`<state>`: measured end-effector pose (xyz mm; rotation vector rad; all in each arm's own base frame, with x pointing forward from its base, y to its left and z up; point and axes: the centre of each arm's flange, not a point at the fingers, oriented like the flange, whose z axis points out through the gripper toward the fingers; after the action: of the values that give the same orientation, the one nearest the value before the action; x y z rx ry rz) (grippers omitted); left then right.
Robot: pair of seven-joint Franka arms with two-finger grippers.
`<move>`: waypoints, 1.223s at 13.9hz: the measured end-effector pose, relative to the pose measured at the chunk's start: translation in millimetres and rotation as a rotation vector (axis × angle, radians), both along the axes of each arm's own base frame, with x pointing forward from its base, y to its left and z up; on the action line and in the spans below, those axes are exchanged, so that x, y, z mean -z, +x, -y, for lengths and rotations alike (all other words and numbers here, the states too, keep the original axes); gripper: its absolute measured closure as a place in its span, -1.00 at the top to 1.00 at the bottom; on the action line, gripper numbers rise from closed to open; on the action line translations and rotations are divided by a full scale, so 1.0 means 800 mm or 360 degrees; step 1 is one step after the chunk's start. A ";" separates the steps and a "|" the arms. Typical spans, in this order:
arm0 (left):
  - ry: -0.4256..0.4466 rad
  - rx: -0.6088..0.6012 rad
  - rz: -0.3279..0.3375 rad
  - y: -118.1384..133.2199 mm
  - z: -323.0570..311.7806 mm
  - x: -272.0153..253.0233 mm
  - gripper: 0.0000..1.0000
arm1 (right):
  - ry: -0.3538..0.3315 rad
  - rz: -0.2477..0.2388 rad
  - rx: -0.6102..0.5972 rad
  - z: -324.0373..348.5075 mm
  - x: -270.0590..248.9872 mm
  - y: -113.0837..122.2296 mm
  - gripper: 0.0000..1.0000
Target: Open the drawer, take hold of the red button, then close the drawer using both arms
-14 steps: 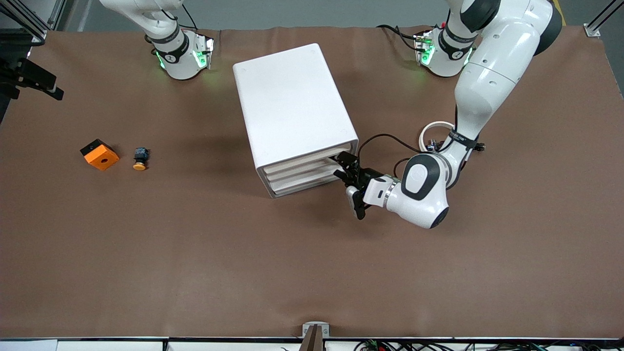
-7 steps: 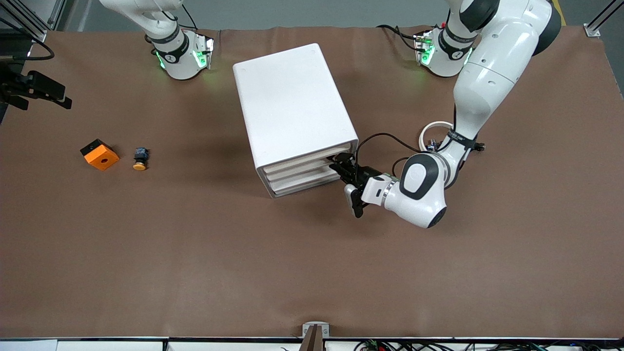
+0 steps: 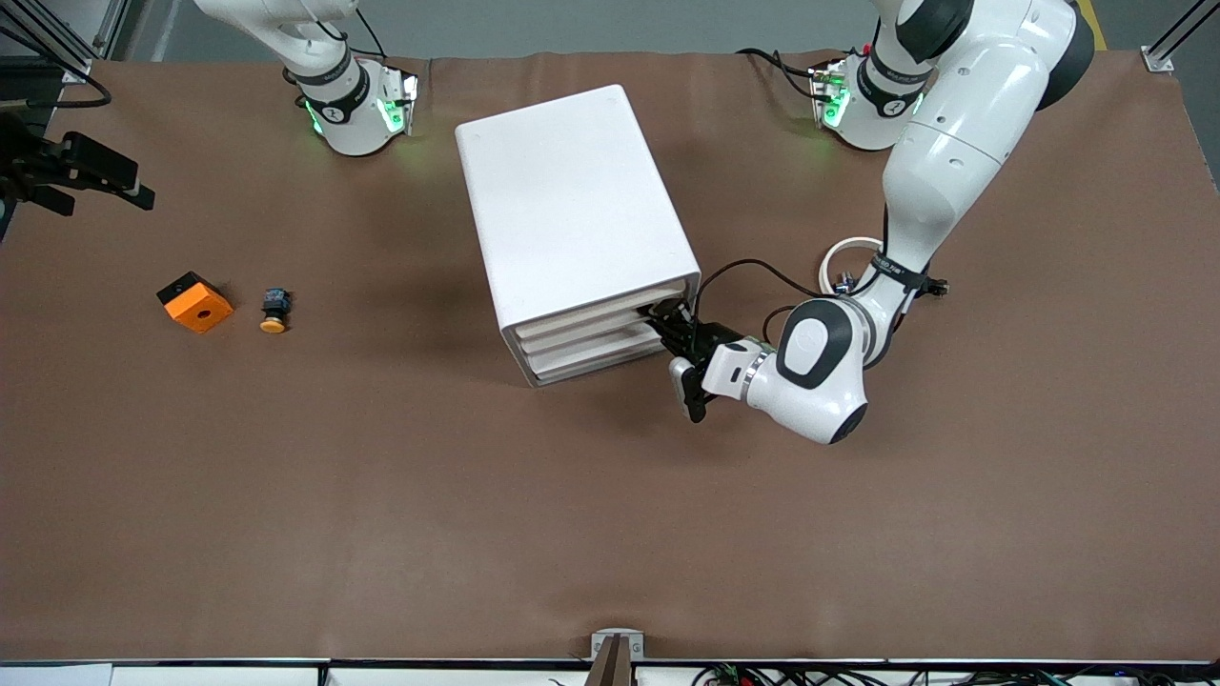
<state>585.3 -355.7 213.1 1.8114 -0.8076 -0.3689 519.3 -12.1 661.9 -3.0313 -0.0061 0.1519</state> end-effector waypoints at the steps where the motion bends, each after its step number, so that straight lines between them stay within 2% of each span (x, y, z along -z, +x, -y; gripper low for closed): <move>1: 0.0002 -0.0002 -0.0001 0.001 -0.002 0.001 -0.72 | -0.0002 -0.0002 0.0006 0.002 0.000 0.000 1.00; 5: 0.0015 -0.0093 0.0039 0.023 -0.025 -0.001 -0.72 | -0.0004 -0.0005 0.0035 0.012 0.001 0.000 1.00; 8: 0.0021 -0.0198 0.0107 0.048 -0.047 -0.008 -0.72 | -0.0015 0.0001 -0.0048 0.025 0.002 0.000 1.00; 11: 0.0034 -0.0306 0.0190 0.072 -0.067 -0.016 -0.72 | -0.0020 0.0003 -0.0036 0.035 0.002 -0.001 1.00; 12: 0.0037 -0.0340 0.0210 0.079 -0.073 -0.018 -0.72 | -0.0026 -0.0005 0.0047 0.034 0.002 -0.001 1.00; 14: 0.0042 -0.0396 0.0246 0.089 -0.084 -0.021 -0.72 | -0.0053 -0.0029 0.0363 0.011 -0.002 0.001 1.00; 17: 0.0049 -0.0468 0.0316 0.104 -0.096 -0.026 -0.72 | -0.0110 -0.0053 0.0765 -0.088 -0.013 -0.002 1.00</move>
<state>668.1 -279.3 234.1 1.9833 -0.6586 -0.0108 517.4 58.0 672.5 -2.9896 0.7336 0.1616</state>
